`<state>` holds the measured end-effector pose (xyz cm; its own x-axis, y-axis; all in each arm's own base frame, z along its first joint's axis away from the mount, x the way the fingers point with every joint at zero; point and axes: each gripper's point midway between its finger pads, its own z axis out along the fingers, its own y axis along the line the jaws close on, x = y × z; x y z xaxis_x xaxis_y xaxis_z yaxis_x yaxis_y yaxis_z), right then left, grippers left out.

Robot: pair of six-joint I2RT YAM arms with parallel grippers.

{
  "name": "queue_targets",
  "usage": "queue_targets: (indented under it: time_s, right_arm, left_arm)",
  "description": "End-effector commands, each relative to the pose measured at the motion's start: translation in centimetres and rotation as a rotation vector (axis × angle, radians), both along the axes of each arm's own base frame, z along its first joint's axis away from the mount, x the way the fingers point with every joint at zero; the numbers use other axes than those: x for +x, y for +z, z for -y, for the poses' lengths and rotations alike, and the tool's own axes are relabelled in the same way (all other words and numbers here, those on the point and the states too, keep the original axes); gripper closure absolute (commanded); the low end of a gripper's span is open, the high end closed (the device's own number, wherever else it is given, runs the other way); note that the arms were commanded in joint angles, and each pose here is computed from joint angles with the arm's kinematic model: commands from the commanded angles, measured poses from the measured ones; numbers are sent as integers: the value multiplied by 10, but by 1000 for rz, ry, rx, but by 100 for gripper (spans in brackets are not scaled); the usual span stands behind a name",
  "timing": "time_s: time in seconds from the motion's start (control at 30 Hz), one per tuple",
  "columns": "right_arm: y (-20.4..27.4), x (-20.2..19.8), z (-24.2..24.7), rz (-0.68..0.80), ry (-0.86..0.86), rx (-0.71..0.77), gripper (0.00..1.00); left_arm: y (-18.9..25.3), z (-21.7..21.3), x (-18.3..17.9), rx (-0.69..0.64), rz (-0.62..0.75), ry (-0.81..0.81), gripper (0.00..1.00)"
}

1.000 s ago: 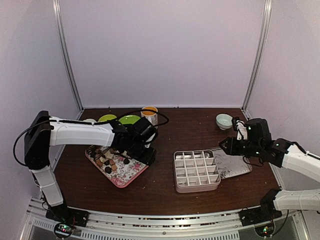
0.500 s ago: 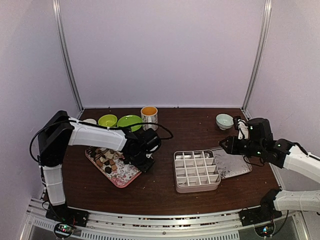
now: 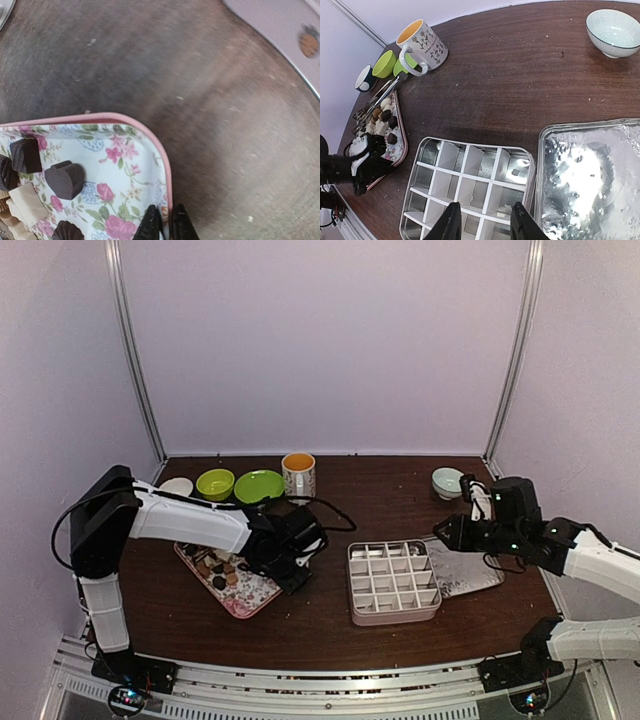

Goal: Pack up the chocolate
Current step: Move the plate to the center of the board.

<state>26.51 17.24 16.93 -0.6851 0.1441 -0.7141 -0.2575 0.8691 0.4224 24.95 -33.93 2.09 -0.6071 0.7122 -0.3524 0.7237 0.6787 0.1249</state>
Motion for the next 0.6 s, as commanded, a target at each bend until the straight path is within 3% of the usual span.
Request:
queue_targets:
  time_s: [0.0, 0.17, 0.27, 0.33, 0.57]
  right_arm:
    - [0, -3, -14, -3, 48, 0, 65]
    - [4, -3, -19, 4, 59, 7, 65]
    - [7, -3, -23, 11, 67, 19, 65]
    - [8, -3, -25, 12, 71, 21, 65]
    - [10, -5, -28, 10, 81, 20, 64]
  left_arm:
    - [-20, 21, -92, 9, -143, -268, 91]
    - [-23, 12, -133, 47, -158, -365, 88]
    - [-14, 11, -150, 40, -132, -415, 73]
    - [-4, 11, -149, 26, -99, -398, 60]
    - [57, 0, -117, -117, 86, -199, 44]
